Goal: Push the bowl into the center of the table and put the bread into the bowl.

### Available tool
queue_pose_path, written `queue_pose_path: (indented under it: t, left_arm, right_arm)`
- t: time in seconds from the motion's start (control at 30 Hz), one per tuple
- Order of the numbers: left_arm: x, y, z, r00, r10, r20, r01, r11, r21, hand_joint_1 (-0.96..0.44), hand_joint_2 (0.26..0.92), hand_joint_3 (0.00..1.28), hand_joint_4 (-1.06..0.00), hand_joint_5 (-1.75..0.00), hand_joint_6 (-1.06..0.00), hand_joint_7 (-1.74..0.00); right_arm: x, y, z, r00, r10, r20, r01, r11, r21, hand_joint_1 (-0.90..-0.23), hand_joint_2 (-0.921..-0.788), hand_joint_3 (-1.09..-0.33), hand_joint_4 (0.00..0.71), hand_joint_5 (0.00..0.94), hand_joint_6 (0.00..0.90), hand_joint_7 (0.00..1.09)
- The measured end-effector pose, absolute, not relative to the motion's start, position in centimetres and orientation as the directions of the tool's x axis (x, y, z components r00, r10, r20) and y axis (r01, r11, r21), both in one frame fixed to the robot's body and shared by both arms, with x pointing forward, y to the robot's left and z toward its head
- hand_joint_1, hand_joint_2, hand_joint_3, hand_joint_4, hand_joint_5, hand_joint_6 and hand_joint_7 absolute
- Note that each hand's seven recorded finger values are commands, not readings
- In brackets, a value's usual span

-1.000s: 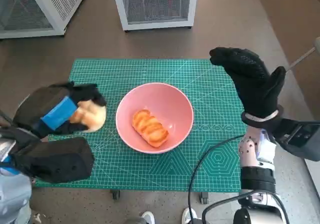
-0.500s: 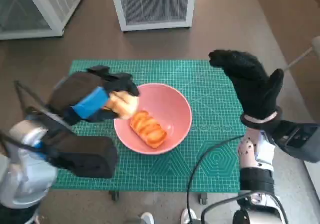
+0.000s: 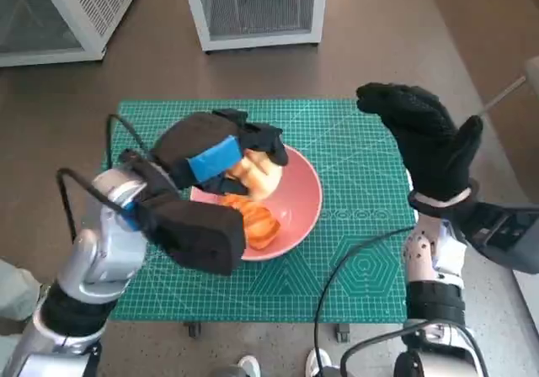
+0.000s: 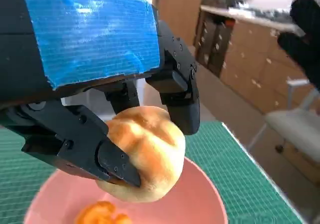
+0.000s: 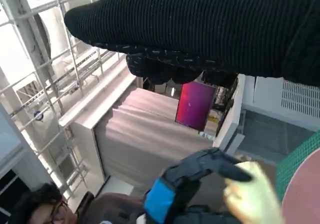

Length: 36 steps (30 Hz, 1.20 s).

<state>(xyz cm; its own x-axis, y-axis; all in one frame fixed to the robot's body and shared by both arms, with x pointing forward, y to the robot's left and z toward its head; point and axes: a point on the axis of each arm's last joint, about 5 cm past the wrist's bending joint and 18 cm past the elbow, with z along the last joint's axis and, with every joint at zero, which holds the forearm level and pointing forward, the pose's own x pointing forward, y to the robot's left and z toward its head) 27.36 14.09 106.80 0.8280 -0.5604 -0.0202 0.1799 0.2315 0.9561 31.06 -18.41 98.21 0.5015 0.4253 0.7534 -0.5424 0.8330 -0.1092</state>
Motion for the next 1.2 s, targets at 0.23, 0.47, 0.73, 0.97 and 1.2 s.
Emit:
queue_pose_path:
  t: [0.23,0.47,0.73,0.97,1.2]
  left_arm:
    - [28.5,13.4,105.7,0.834,-0.545,-0.084,0.233,0.210,0.950,0.00,0.920,0.04,-0.73,-1.16,-0.64,-1.12]
    - [29.1,13.0,104.6,0.838,-0.528,-0.139,0.277,0.191,0.941,0.00,0.920,0.07,-0.69,-1.21,-0.62,-1.12]
    - [29.1,13.0,104.6,0.848,-0.499,-0.177,0.307,0.190,0.933,0.06,0.853,0.10,-0.42,-0.51,-0.43,-0.37]
    - [28.6,13.0,105.1,0.852,-0.490,-0.187,0.319,0.201,0.926,-0.14,0.825,0.03,-0.24,-0.04,-0.35,-0.05]
    - [27.8,13.6,105.6,0.845,-0.513,-0.152,0.308,0.235,0.922,-0.29,0.831,0.02,-0.17,0.00,-0.33,-0.01]
  right_arm:
    - [30.9,-18.5,98.0,0.504,0.425,0.752,-0.540,0.835,-0.109,-0.555,-0.921,-0.584,0.240,0.000,0.346,0.00]
    - [30.8,-18.5,97.9,0.506,0.423,0.751,-0.538,0.836,-0.108,-0.560,-0.921,-0.583,0.240,0.000,0.346,0.00]
    - [30.8,-18.5,98.0,0.505,0.422,0.753,-0.537,0.837,-0.108,-0.555,-0.921,-0.583,0.239,0.000,0.345,0.00]
    - [30.8,-18.5,98.0,0.505,0.422,0.753,-0.538,0.836,-0.108,-0.555,-0.921,-0.582,0.236,0.000,0.339,0.00]
    - [30.8,-18.4,98.0,0.508,0.422,0.751,-0.542,0.834,-0.103,-0.558,-0.921,-0.580,0.234,0.000,0.336,0.00]
